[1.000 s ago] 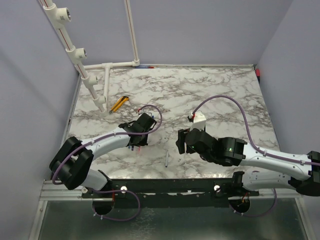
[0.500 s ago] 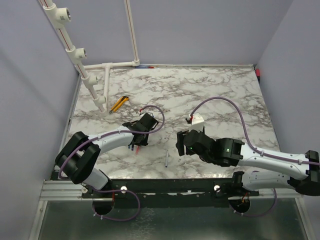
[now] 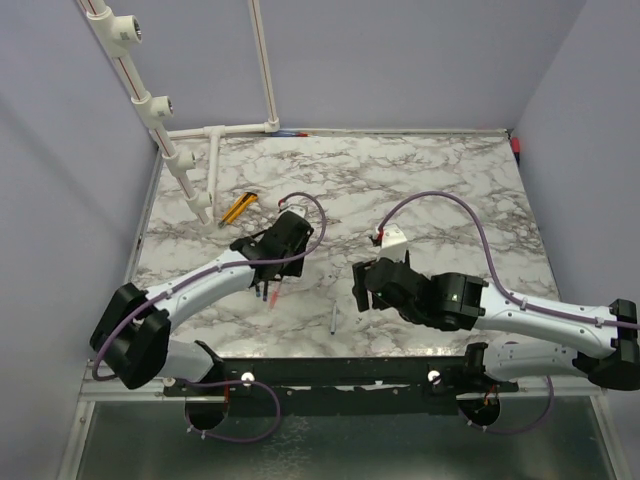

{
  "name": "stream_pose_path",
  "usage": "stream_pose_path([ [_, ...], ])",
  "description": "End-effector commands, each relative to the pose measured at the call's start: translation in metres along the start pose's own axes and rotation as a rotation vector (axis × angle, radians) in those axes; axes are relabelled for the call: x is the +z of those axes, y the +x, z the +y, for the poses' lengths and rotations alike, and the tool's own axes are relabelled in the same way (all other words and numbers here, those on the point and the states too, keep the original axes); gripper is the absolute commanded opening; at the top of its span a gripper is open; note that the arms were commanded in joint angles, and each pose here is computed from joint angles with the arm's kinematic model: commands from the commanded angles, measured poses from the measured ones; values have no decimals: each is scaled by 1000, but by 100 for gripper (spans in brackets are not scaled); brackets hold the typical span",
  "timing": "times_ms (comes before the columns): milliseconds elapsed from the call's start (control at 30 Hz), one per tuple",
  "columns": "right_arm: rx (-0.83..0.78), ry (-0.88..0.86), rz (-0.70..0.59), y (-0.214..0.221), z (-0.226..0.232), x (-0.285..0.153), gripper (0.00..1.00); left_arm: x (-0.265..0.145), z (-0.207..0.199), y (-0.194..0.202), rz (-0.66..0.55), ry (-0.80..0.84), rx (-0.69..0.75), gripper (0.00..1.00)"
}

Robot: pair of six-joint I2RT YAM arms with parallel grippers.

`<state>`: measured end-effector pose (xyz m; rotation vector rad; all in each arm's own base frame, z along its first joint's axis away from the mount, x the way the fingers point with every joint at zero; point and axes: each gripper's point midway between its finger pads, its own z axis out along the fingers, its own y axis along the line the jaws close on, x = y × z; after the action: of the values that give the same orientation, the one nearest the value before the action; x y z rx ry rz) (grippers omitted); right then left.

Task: Insert the pens into the pen caps

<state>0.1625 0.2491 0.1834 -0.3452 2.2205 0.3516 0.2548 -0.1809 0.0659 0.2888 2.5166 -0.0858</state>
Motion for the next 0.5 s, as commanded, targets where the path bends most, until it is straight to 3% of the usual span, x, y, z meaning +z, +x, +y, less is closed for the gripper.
stream_pose_path([
  [0,13,3,29,1,1,-4,74,-39,-11,-39,-121,92,-2,49],
  [200,6,14,108,17,11,7,74,-79,-16,-53,-230,200,-11,52],
  [467,45,7,203,40,34,33,75,-116,-13,-40,-348,324,-45,60],
])
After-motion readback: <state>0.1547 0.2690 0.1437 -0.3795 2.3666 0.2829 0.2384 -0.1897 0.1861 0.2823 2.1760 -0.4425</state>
